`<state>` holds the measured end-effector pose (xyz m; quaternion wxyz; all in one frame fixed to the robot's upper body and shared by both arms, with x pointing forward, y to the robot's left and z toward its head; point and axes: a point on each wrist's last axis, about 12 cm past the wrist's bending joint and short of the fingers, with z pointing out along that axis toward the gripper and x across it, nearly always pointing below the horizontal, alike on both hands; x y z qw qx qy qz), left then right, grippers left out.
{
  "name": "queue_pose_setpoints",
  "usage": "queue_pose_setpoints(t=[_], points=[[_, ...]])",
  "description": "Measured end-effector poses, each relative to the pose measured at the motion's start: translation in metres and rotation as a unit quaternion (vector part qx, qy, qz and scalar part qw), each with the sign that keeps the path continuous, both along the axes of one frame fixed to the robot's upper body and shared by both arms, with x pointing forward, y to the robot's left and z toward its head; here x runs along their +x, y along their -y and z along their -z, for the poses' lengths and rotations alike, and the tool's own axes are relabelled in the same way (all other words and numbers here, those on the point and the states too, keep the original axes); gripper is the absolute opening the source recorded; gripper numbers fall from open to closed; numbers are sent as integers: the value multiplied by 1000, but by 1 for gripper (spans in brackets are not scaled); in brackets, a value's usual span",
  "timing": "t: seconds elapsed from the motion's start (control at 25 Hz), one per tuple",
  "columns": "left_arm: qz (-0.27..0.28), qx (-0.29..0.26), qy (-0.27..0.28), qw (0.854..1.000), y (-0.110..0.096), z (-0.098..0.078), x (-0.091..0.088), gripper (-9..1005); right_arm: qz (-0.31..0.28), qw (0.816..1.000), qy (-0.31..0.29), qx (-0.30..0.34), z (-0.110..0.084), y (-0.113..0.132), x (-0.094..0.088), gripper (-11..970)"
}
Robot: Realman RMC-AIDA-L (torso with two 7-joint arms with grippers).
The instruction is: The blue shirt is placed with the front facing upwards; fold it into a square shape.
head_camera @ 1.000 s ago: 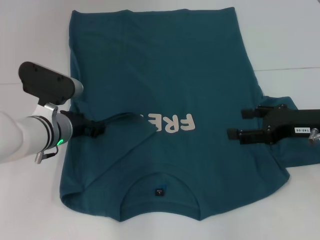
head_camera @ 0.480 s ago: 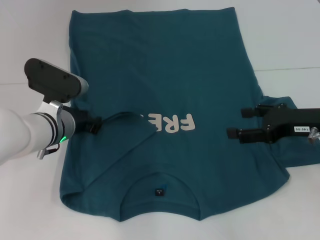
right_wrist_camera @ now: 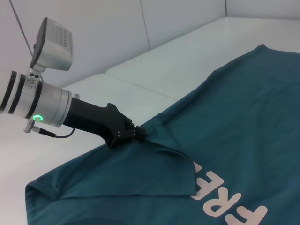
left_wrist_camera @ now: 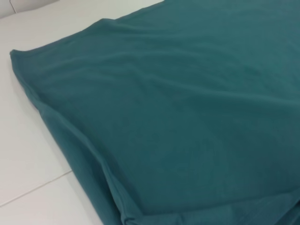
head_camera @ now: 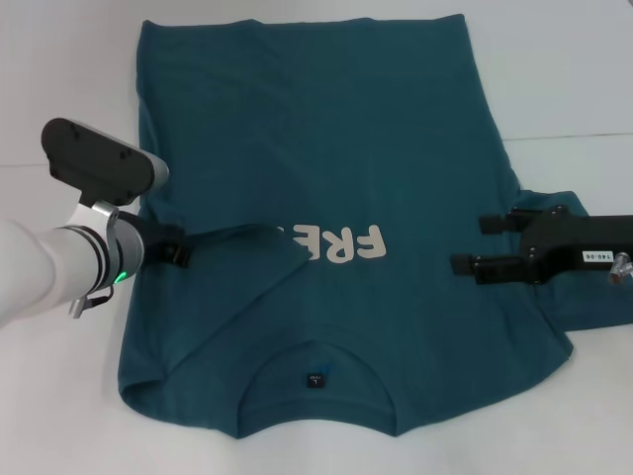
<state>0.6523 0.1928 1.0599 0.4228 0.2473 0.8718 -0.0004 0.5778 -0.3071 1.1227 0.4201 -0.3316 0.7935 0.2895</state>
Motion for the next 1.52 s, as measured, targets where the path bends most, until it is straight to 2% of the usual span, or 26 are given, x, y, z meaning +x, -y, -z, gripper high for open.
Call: queue_pose_setpoints(t=[0.28, 0.84, 1.24, 1.4, 1.52], points=[[8, 0, 8, 1000, 6, -7, 5, 5, 4, 1000, -2, 0, 0, 1, 0, 917], [34, 1, 53, 998, 32, -39, 26, 38, 5, 1000, -3, 0, 1, 2, 0, 917], [29, 15, 88, 996, 36, -45, 32, 79, 4, 1000, -7, -4, 3, 2, -2, 917], [39, 40, 124, 991, 48, -47, 32, 95, -1, 1000, -10, -5, 4, -2, 0, 917], [40, 31, 132, 990, 56, -50, 33, 107, -2, 1000, -11, -4, 5, -4, 0, 917]])
